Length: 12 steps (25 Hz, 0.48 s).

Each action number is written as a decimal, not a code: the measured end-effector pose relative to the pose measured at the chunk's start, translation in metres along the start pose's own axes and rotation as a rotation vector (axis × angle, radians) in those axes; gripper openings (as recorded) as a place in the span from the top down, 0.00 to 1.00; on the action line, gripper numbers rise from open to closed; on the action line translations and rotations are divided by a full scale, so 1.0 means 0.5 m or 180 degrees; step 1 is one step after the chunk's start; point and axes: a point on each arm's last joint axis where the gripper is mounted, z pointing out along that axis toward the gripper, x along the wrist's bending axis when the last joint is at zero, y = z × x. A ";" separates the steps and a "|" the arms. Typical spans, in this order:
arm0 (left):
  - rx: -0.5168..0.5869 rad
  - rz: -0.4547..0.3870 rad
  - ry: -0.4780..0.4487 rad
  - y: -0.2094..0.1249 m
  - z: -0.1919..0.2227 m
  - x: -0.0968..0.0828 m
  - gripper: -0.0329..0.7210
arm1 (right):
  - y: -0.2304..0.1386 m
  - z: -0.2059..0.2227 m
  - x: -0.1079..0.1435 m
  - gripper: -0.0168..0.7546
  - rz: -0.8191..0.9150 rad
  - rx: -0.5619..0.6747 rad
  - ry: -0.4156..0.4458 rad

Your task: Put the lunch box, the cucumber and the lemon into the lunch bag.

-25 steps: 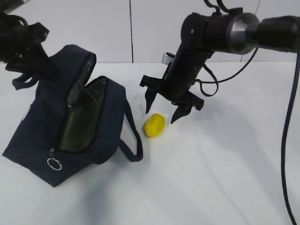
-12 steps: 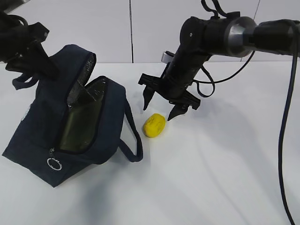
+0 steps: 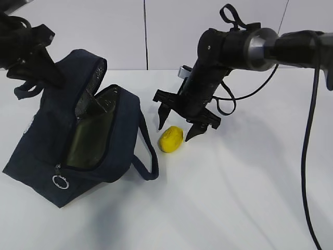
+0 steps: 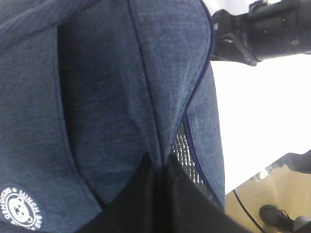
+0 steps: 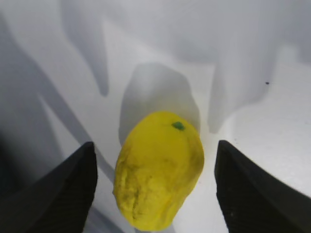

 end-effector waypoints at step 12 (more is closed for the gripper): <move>-0.0023 -0.0001 0.0006 0.001 0.000 0.000 0.96 | -0.003 0.023 -0.007 0.25 0.0017 0.0110 -0.0025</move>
